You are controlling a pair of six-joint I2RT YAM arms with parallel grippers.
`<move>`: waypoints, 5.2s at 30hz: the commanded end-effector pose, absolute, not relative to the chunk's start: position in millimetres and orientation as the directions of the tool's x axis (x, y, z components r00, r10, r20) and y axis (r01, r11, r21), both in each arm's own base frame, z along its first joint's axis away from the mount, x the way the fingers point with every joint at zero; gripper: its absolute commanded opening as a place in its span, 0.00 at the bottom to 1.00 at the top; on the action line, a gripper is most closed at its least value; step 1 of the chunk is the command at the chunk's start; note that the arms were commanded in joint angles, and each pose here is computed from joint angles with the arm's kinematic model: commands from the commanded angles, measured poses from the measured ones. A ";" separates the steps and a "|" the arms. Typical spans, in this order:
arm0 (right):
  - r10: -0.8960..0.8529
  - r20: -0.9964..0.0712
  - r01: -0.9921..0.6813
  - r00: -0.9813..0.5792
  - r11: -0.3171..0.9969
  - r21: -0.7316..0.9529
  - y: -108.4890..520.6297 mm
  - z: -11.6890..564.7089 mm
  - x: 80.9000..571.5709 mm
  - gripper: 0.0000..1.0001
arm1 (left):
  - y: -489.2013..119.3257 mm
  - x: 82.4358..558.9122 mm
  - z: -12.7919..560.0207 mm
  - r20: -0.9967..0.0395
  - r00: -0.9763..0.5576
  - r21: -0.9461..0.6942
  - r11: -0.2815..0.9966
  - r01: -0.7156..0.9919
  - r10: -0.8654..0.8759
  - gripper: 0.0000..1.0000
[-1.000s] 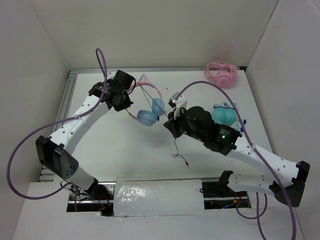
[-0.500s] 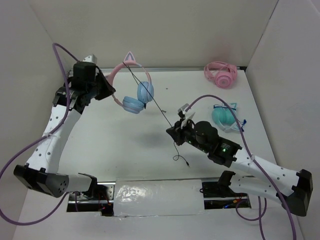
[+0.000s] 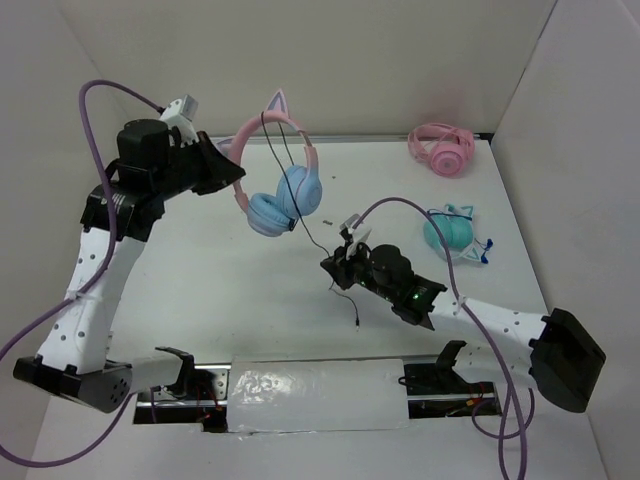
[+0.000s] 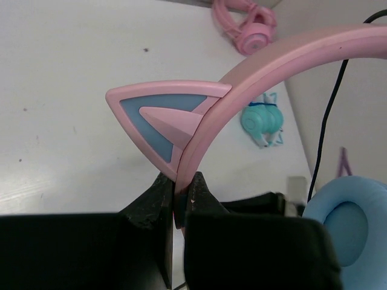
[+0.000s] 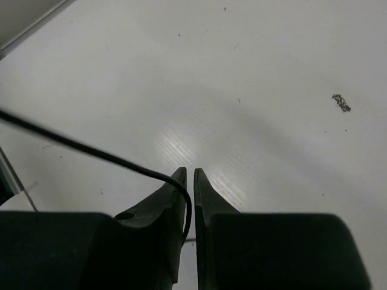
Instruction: Wrap the headphones
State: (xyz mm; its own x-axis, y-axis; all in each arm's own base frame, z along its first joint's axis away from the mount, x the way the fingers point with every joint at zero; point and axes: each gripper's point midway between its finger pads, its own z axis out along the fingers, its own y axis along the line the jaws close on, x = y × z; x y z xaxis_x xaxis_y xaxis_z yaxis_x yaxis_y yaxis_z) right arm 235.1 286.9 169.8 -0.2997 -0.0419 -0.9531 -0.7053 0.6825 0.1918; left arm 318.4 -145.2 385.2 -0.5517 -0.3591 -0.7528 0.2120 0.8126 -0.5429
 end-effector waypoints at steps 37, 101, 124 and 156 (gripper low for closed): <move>-0.171 -0.972 -0.630 -0.162 0.776 -0.031 208.7 285.3 363.0 0.00 | -273.6 261.8 284.6 -0.860 -0.454 -0.212 0.647 0.733 0.232 0.00; 0.737 -0.325 0.443 -0.592 0.635 0.633 121.7 98.9 244.0 1.00 | -261.2 284.8 285.9 -0.824 -0.551 -0.207 0.836 0.508 0.130 0.00; 0.804 -0.274 0.486 -0.527 0.550 0.679 122.3 73.3 348.4 0.00 | -276.0 250.1 295.0 -0.853 -0.491 -0.229 0.720 0.655 0.175 0.00; 0.324 -0.946 -0.717 -0.027 0.653 0.244 193.1 360.8 259.3 0.00 | -302.3 251.7 153.1 -0.584 -0.732 -0.198 0.812 0.549 0.352 0.00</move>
State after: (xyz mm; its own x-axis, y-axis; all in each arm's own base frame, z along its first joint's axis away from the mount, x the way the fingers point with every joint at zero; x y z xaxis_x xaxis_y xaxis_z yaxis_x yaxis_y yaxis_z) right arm 288.8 174.3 309.1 -0.2724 0.4117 -0.8697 -0.4896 0.7188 0.4936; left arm 248.6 -298.3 136.9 -0.7122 0.3874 -0.5854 0.5593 0.8171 -0.1397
